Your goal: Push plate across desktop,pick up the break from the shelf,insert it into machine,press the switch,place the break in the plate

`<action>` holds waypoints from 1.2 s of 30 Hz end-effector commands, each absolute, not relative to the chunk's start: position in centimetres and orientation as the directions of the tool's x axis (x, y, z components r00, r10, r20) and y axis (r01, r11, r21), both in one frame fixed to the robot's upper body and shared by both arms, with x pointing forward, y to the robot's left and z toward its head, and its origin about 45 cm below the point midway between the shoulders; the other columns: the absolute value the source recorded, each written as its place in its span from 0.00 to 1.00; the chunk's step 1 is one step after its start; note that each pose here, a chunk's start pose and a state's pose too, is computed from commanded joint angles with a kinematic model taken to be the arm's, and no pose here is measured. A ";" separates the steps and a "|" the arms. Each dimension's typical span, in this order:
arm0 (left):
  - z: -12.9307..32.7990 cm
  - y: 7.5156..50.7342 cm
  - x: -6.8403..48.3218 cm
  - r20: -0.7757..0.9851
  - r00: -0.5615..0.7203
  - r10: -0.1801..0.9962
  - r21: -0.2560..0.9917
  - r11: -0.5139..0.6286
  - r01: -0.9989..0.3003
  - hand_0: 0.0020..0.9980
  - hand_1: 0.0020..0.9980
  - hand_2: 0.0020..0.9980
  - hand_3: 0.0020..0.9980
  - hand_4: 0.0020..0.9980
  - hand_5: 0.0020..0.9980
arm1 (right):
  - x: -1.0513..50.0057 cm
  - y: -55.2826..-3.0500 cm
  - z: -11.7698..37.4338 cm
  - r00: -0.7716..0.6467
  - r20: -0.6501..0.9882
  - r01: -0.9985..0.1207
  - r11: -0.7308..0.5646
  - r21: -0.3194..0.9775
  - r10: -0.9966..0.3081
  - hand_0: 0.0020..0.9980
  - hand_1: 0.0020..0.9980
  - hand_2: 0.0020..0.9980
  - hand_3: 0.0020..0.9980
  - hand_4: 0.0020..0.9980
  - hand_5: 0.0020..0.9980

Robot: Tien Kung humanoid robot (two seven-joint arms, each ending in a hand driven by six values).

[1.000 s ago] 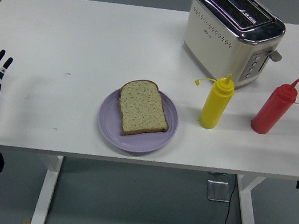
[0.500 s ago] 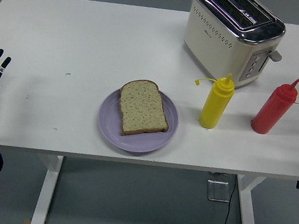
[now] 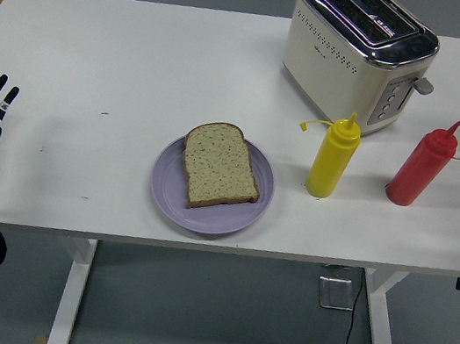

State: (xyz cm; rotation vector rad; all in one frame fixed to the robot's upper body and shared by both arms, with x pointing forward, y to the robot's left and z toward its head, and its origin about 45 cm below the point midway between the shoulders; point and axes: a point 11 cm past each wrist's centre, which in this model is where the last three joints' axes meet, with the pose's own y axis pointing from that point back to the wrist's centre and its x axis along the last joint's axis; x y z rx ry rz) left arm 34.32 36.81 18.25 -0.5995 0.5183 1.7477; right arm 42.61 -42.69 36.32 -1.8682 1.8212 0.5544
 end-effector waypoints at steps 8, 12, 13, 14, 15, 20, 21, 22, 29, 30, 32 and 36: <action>18.2 36.8 34.3 -0.636 -0.210 0.743 0.037 -0.242 -0.969 0.83 0.88 0.96 0.86 0.67 1.00 | 42.7 -42.7 36.2 0.033 -0.595 -0.999 -0.006 -0.047 -0.803 0.81 0.78 0.80 0.74 0.54 0.53; 18.2 36.7 34.3 -0.636 -0.210 0.743 0.038 -0.242 -0.970 0.83 0.88 0.96 0.86 0.67 1.00 | 42.7 -42.7 36.1 0.031 -0.601 -0.999 -0.005 -0.045 -0.798 0.81 0.78 0.80 0.74 0.54 0.53; 18.2 36.7 34.3 -0.636 -0.210 0.743 0.038 -0.242 -0.970 0.83 0.88 0.96 0.86 0.67 1.00 | 42.7 -42.7 36.0 0.030 -0.603 -0.999 -0.004 -0.044 -0.797 0.81 0.78 0.80 0.74 0.54 0.53; 18.2 36.7 34.3 -0.636 -0.210 0.743 0.038 -0.242 -0.970 0.83 0.88 0.96 0.86 0.67 1.00 | 42.7 -42.7 36.0 0.029 -0.604 -0.999 -0.003 -0.044 -0.796 0.81 0.78 0.81 0.83 0.56 0.56; 18.2 36.7 34.3 -0.636 -0.210 0.743 0.038 -0.242 -0.970 0.83 0.88 0.96 0.86 0.67 1.00 | 42.7 -42.7 36.0 0.028 -0.605 -0.999 -0.003 -0.044 -0.796 0.81 0.78 0.81 0.83 0.56 0.56; 18.1 36.7 34.3 -0.636 -0.209 0.743 0.039 -0.240 -0.970 0.83 0.88 0.96 0.86 0.67 1.00 | 42.7 -42.8 35.9 0.024 -0.611 -0.999 0.001 -0.041 -0.791 0.81 0.78 0.81 0.85 0.57 0.56; 18.1 36.6 34.3 -0.636 -0.209 0.743 0.039 -0.240 -0.970 0.83 0.88 0.96 0.86 0.67 1.00 | 42.7 -42.8 35.9 0.024 -0.611 -0.999 0.001 -0.041 -0.791 0.81 0.78 0.81 0.85 0.57 0.56; 18.1 36.6 34.3 -0.636 -0.209 0.743 0.039 -0.240 -0.970 0.83 0.88 0.96 0.86 0.67 1.00 | 42.7 -42.8 35.9 0.024 -0.612 -0.999 0.001 -0.041 -0.791 0.81 0.78 0.81 0.85 0.57 0.56; 18.1 36.6 34.3 -0.636 -0.208 0.743 0.039 -0.239 -0.970 0.83 0.88 0.96 0.86 0.67 1.00 | 42.7 -42.8 35.9 0.024 -0.614 -0.999 0.001 -0.040 -0.789 0.81 0.78 0.81 0.85 0.57 0.56; 18.1 36.6 34.3 -0.636 -0.208 0.743 0.039 -0.239 -0.970 0.83 0.88 0.96 0.86 0.67 1.00 | 42.7 -42.8 35.8 0.025 -0.615 -0.999 0.000 -0.040 -0.788 0.81 0.78 0.81 0.85 0.57 0.56; 18.1 36.6 34.3 -0.636 -0.208 0.743 0.039 -0.239 -0.970 0.83 0.88 0.96 0.86 0.67 1.00 | 42.7 -42.8 35.8 0.026 -0.615 -0.999 -0.002 -0.040 -0.788 0.81 0.78 0.81 0.83 0.57 0.57; 18.1 36.6 34.3 -0.637 -0.208 0.743 0.039 -0.238 -0.970 0.83 0.88 0.96 0.86 0.67 1.00 | 42.7 -42.8 35.8 0.027 -0.615 -0.999 -0.004 -0.039 -0.788 0.81 0.78 0.81 0.83 0.57 0.57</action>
